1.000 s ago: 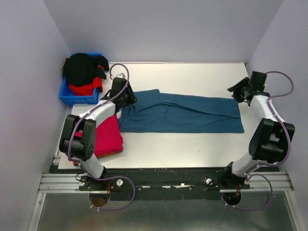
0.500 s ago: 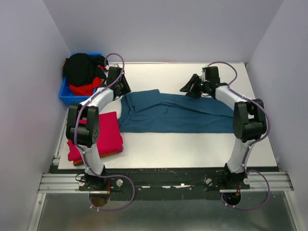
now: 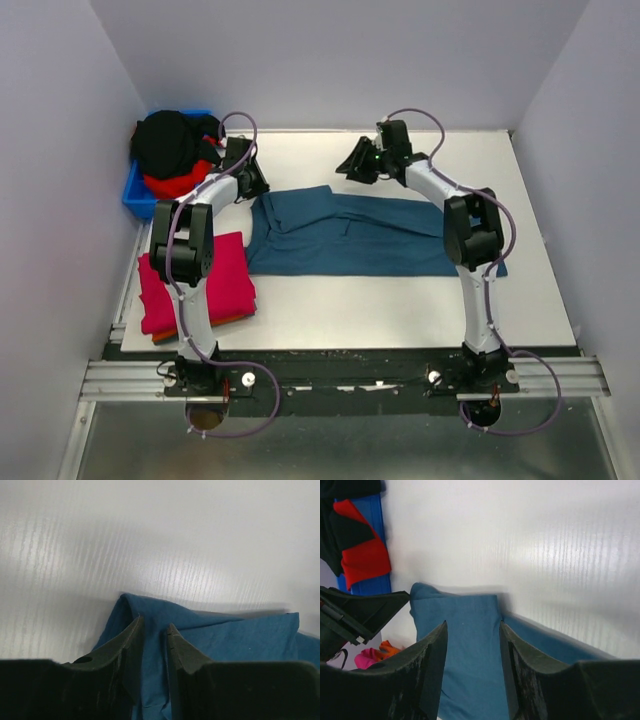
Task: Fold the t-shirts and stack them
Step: Fold the other side of the tshirt into a rectangle
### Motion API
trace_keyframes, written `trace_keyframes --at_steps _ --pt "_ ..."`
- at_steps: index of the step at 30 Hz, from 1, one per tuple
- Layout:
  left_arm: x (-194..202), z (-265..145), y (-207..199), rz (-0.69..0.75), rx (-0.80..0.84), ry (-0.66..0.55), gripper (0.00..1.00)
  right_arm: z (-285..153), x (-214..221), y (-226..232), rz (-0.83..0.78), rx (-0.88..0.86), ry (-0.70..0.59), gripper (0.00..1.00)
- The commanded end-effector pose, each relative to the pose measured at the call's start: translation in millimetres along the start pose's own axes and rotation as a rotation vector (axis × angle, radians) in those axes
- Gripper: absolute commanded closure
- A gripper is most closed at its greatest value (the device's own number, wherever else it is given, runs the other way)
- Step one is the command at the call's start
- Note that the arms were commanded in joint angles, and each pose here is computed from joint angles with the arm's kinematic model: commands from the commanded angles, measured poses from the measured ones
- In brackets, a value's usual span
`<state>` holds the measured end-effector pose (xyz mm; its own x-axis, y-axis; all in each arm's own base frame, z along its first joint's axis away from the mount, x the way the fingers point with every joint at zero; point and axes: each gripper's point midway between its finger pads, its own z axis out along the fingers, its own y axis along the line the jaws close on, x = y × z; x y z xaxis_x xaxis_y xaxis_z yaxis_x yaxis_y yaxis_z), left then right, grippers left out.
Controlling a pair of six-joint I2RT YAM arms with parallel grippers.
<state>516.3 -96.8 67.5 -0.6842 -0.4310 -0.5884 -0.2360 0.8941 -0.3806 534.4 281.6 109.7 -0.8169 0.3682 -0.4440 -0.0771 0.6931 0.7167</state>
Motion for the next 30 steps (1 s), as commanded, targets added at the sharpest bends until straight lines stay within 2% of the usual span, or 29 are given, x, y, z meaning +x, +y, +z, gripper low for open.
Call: trace_keyframes --at_steps 1,5,9,10,20,28,30 --pt "5 10 -4 -0.015 0.028 0.049 0.65 31 18 -7 0.050 0.028 0.055 0.47" --pt "9 21 2 -0.014 0.013 0.082 0.73 49 25 -2 0.072 0.033 0.060 0.48" --pt "11 22 8 -0.017 0.004 0.081 0.94 64 27 -4 0.074 0.056 0.051 0.49" --pt "10 21 9 -0.016 -0.002 0.078 0.97 67 27 -4 0.071 0.060 0.050 0.50" --pt "9 18 16 0.001 -0.026 0.072 1.00 82 35 -10 0.061 0.087 0.057 0.53" --pt "9 17 18 0.009 -0.035 0.076 1.00 77 30 -18 0.053 0.168 0.016 0.48" --pt "9 17 17 0.009 -0.033 0.079 1.00 79 33 -18 0.062 0.168 0.028 0.51"
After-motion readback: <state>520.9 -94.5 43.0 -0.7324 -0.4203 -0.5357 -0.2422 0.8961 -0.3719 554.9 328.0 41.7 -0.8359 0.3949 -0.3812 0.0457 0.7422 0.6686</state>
